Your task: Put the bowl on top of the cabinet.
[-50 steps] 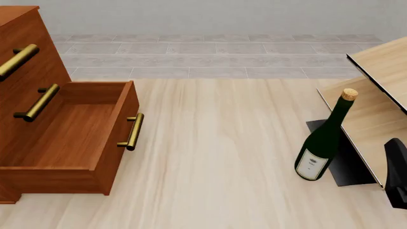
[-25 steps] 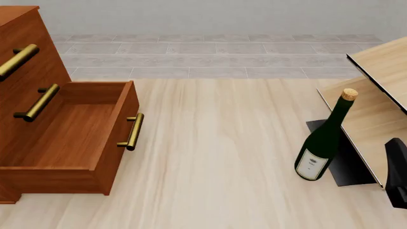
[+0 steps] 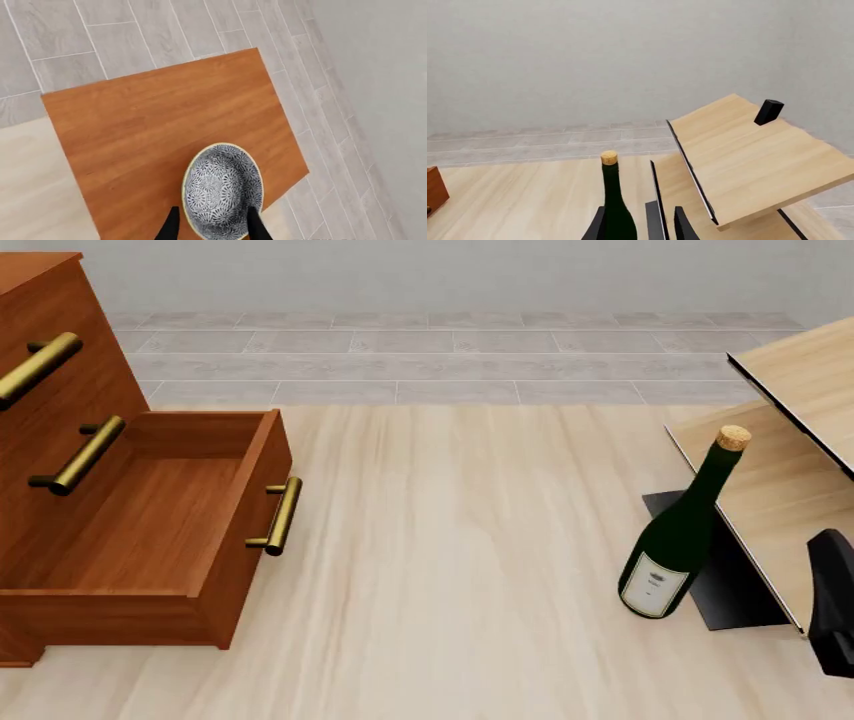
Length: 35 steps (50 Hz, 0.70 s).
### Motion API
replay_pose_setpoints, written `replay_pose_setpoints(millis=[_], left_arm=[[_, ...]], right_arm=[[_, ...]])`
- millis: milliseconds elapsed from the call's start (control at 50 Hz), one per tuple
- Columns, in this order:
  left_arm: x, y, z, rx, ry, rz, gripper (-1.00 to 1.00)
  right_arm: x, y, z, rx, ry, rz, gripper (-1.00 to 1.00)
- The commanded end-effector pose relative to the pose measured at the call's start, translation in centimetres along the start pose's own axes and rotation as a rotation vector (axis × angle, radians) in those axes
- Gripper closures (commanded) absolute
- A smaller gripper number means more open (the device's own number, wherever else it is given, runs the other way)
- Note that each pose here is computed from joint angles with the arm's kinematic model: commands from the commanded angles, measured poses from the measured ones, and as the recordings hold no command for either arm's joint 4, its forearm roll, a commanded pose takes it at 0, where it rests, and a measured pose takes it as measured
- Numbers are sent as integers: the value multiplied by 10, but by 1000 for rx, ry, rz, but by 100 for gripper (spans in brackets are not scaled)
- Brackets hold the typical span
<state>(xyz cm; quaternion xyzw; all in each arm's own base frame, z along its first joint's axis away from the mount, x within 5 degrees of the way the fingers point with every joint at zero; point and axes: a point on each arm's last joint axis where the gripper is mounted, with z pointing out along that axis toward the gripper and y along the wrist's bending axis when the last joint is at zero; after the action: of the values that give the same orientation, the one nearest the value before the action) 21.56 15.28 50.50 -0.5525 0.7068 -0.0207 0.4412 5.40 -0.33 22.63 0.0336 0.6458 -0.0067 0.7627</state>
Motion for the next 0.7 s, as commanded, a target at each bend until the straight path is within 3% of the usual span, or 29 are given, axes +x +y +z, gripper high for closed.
replay_pose_setpoints(millis=[20,360,520,600,700], left_arm=[[6,-8,-20,56,-17,25,-100],[18,-16,-52,144,-33,105,-100],[24,-32,-58,209,-25,219,-100],[14,-37,-85,271,-115,275,-100],[22,-34,-95,346,-179,320,-100]], right_arm=[[0,0,0,-2,0,-3,-100],[2,0,0,-4,5,-7,-100],[1,0,0,-3,6,-4,-100],[2,0,0,-2,6,-2,-100],[1,0,0,1,6,1,-100]])
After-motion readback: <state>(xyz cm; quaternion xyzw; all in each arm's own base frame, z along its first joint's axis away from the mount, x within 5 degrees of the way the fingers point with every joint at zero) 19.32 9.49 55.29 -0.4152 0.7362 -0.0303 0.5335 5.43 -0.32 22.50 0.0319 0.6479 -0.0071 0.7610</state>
